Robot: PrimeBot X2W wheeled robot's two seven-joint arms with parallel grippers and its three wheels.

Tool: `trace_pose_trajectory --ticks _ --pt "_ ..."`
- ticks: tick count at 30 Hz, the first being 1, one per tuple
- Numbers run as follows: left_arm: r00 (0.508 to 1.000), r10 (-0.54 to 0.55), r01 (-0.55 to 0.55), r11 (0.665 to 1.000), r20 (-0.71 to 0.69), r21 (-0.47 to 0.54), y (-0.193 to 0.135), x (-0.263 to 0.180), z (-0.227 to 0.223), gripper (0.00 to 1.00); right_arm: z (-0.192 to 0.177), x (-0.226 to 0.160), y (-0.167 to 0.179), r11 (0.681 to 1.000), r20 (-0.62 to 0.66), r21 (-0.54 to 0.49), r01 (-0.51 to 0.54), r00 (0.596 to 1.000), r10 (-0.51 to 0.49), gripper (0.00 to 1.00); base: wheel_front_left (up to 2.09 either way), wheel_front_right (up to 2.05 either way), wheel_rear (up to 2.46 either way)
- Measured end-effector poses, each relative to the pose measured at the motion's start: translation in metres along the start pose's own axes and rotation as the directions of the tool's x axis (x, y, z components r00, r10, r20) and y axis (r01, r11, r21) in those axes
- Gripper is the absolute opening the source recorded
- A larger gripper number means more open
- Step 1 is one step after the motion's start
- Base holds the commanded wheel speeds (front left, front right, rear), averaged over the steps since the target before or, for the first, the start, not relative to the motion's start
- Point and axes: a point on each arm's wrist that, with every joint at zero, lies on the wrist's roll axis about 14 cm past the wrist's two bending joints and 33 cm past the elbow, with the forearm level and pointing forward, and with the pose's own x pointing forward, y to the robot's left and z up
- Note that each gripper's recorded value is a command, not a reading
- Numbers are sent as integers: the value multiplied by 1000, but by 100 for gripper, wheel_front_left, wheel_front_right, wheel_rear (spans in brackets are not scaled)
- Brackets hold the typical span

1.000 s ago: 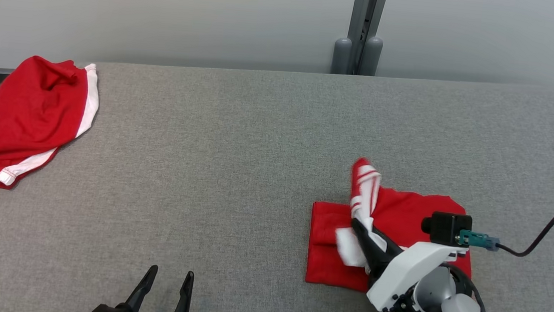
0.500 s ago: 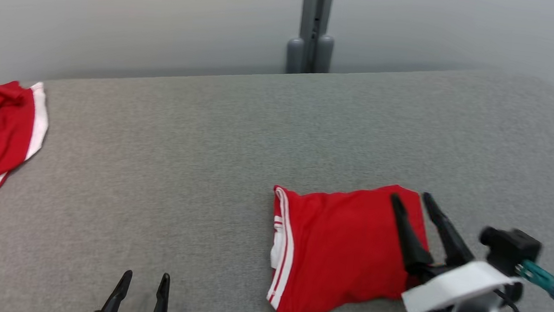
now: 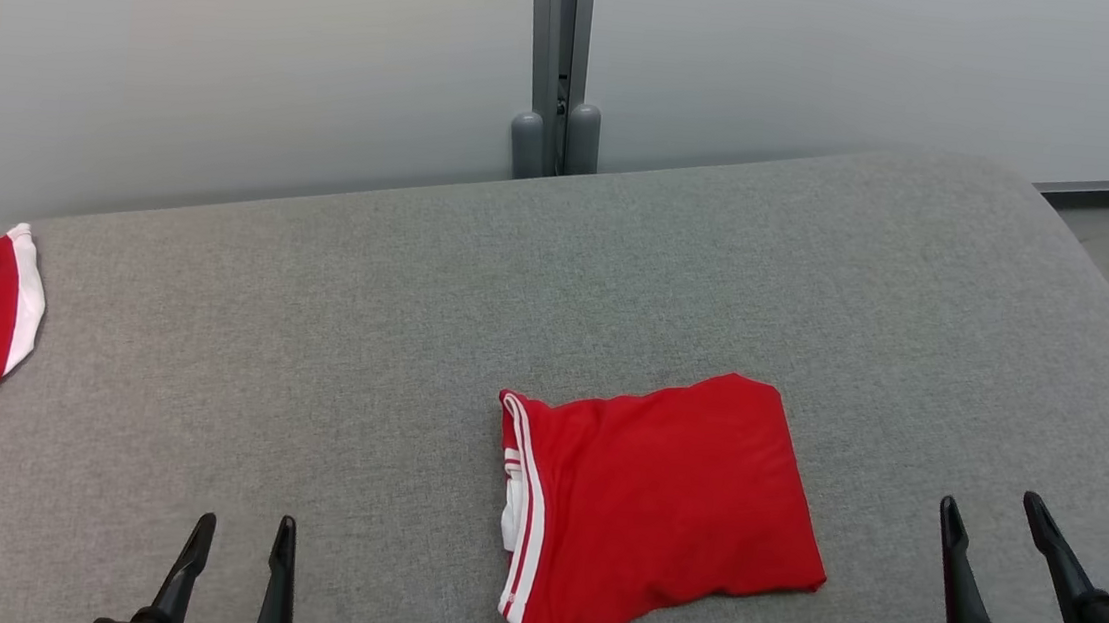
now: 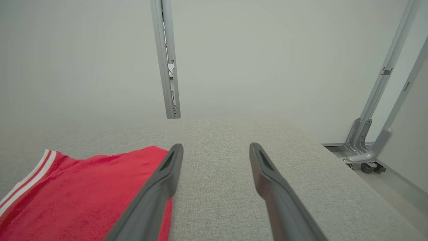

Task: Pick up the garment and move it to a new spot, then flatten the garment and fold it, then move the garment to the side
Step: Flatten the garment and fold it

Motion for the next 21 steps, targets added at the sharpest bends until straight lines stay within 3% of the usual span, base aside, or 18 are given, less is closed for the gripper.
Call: trace_pose_trajectory --ticks 2,5,9,21 --pt "1000 22 -22 1000 8 7 7 -4 3 100 -2 -5 -5 998 -12 -67 0 1000 -1 100 0 0 0" --pt "998 52 -52 998 22 18 16 -10 7 100 7 -9 -10 997 23 -74 28 999 -27 100 0 0 0" --pt "992 117 -118 993 39 25 34 -21 12 100 -10 -22 -4 997 -30 -80 13 999 -15 100 0 0 0" --pt "967 245 -247 969 73 16 67 -52 19 100 -17 -11 48 989 -44 -45 -138 990 136 100 0 0 0"
